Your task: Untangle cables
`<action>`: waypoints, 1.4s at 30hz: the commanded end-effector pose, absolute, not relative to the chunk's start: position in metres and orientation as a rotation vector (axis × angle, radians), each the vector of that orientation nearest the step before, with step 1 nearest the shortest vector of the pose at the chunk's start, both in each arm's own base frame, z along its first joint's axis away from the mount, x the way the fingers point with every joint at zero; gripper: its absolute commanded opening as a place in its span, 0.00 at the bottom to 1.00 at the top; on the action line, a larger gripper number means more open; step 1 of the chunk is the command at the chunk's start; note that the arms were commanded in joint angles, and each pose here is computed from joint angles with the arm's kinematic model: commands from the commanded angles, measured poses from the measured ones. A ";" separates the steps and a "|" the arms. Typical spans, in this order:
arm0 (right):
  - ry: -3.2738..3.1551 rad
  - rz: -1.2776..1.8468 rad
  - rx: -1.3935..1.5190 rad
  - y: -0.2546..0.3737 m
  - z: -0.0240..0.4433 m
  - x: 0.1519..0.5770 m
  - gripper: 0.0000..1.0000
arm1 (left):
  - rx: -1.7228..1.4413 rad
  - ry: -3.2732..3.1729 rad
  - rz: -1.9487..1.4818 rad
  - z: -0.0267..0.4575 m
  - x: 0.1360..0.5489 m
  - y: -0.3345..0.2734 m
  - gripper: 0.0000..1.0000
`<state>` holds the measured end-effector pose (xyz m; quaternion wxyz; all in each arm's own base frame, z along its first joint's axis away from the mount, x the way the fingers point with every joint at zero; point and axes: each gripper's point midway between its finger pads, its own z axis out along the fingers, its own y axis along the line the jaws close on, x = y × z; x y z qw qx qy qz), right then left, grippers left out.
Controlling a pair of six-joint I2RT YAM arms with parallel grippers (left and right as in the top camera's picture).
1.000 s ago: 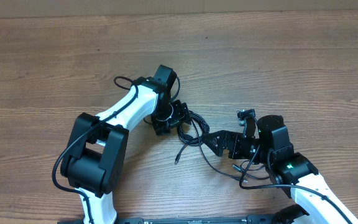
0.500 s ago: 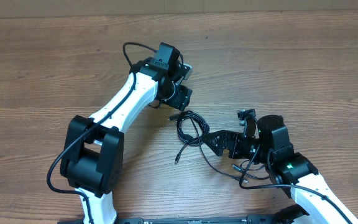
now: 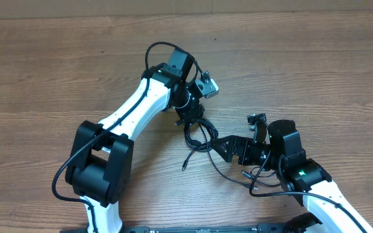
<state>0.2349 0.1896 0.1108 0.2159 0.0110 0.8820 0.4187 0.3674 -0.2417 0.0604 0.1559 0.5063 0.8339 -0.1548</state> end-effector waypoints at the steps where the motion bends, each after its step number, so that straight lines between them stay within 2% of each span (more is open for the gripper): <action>1: 2.428 1.150 0.030 0.189 0.115 0.239 1.00 | 1.515 2.359 -0.473 0.048 0.354 -0.241 0.54; 6: 2.428 1.150 0.030 0.189 0.115 0.239 1.00 | 1.519 2.347 -0.473 0.030 0.348 -0.241 0.53; 9: 2.428 1.150 0.030 0.189 0.115 0.239 1.00 | 1.508 2.339 -0.482 0.028 0.348 -0.244 0.46; 13: 2.428 1.150 0.030 0.189 0.115 0.239 1.00 | 1.507 2.331 -0.549 0.027 0.341 -0.249 0.46; 20: 2.428 1.150 0.030 0.189 0.115 0.239 1.00 | 1.486 2.366 -0.563 0.022 0.337 -0.247 0.31; 27: 2.428 1.150 0.030 0.189 0.115 0.239 1.00 | 1.487 2.372 -0.564 0.017 0.334 -0.245 0.25; 29: 2.428 1.150 0.030 0.189 0.115 0.239 1.00 | 1.480 2.378 -0.553 0.016 0.334 -0.244 0.18; 32: 2.428 1.150 0.030 0.189 0.115 0.239 1.00 | 1.371 2.450 -0.494 0.012 0.343 -0.239 0.04; 39: 2.429 1.150 0.030 0.189 0.115 0.239 1.00 | 0.980 2.647 -0.315 0.007 0.365 -0.218 0.04; 42: 2.428 1.150 0.030 0.189 0.115 0.239 1.00 | 0.689 2.748 -0.192 0.004 0.375 -0.200 0.04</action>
